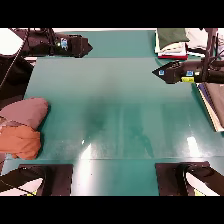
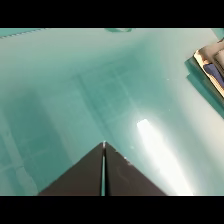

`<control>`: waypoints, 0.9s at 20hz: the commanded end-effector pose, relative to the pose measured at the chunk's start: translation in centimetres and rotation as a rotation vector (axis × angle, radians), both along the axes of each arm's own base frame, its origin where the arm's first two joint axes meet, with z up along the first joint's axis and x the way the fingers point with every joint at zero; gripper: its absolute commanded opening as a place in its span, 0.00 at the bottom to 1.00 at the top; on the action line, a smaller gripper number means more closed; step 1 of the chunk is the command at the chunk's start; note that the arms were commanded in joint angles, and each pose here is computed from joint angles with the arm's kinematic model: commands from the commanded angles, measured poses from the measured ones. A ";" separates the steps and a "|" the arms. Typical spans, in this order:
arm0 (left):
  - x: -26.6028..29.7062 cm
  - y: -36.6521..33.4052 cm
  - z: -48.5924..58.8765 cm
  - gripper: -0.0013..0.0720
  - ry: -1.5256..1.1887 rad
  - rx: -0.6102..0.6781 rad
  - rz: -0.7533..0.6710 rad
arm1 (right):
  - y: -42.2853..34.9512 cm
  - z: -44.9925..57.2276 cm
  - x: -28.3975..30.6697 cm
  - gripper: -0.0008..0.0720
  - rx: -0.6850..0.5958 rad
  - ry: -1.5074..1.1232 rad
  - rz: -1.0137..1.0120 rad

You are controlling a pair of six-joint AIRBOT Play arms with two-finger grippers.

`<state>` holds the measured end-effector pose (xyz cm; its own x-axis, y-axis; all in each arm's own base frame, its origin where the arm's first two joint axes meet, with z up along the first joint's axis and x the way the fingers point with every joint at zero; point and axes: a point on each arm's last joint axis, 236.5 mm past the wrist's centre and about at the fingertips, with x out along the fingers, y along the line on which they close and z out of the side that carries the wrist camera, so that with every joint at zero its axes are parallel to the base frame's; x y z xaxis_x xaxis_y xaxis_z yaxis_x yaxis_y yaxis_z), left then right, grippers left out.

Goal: Fold the shirts.

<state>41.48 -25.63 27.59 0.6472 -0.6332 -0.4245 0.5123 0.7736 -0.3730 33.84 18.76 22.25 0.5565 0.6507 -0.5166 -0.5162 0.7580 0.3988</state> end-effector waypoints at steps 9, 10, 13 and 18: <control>0.0 0.0 0.0 0.06 0.000 0.000 0.000 | 0.0 0.0 0.0 0.04 0.001 0.000 0.001; 0.0 0.0 0.0 0.06 0.000 0.000 0.000 | 0.0 0.0 0.0 0.04 0.001 0.000 0.001; 0.0 0.0 0.0 0.06 0.000 0.000 0.001 | 0.0 0.0 0.0 0.04 0.001 0.000 0.001; 1.5 6.5 1.4 0.06 -0.070 0.103 0.133 | 0.1 0.0 -0.2 0.04 -0.001 0.003 0.004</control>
